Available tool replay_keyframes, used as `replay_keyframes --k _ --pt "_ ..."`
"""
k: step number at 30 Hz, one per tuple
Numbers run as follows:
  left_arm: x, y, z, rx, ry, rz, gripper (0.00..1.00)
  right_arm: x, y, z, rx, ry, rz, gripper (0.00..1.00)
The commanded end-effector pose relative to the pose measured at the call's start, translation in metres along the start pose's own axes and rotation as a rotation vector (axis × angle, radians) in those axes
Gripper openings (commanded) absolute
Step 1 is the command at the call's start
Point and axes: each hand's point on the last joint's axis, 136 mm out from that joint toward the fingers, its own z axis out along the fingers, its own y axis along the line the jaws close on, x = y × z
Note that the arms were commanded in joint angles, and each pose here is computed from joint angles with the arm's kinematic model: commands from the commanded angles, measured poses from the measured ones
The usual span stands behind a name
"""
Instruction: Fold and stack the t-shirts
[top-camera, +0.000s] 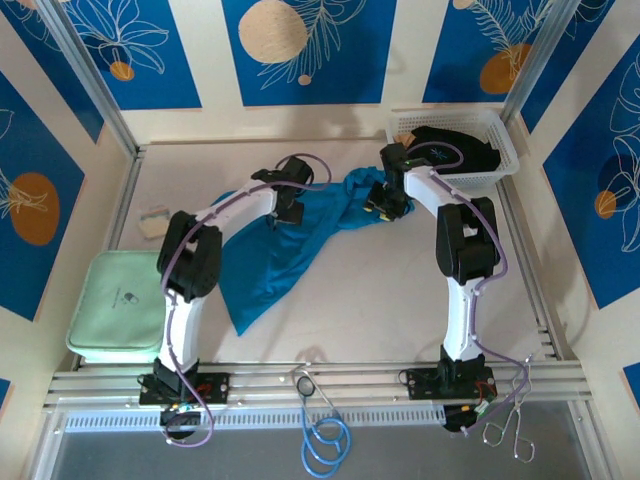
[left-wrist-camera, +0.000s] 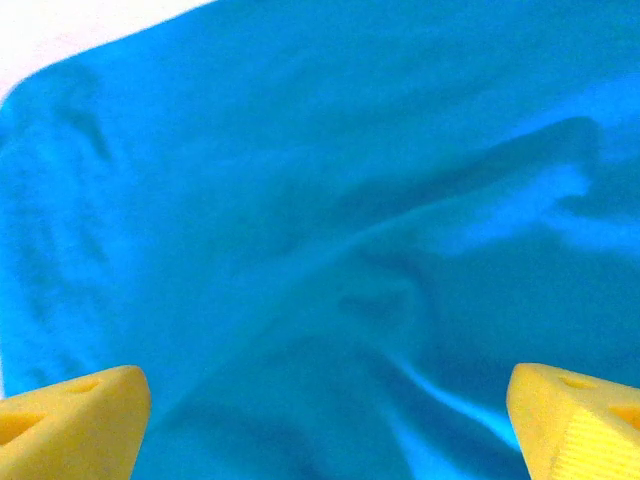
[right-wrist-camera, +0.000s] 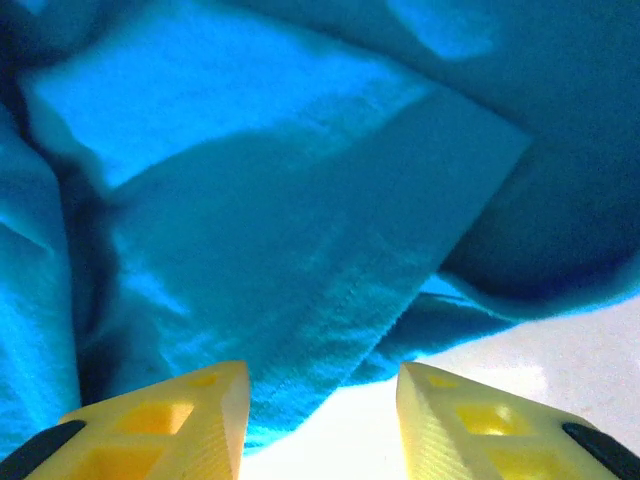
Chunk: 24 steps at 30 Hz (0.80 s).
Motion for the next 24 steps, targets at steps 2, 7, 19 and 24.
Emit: replay_keyframes --k 2,7,19,24 --pt "0.002 0.000 0.024 0.002 0.054 0.028 0.92 -0.008 -0.001 0.008 0.012 -0.007 0.019 0.42" --pt "0.001 0.007 0.040 0.001 0.069 0.003 0.92 -0.009 0.001 0.013 0.012 -0.001 0.022 0.41" --pt "0.009 0.020 0.071 -0.027 0.124 0.007 0.91 -0.012 0.012 0.013 0.011 -0.016 0.006 0.00" --pt "0.015 0.023 0.081 -0.041 0.147 0.016 0.90 -0.009 0.019 0.001 -0.007 -0.030 -0.011 0.00"
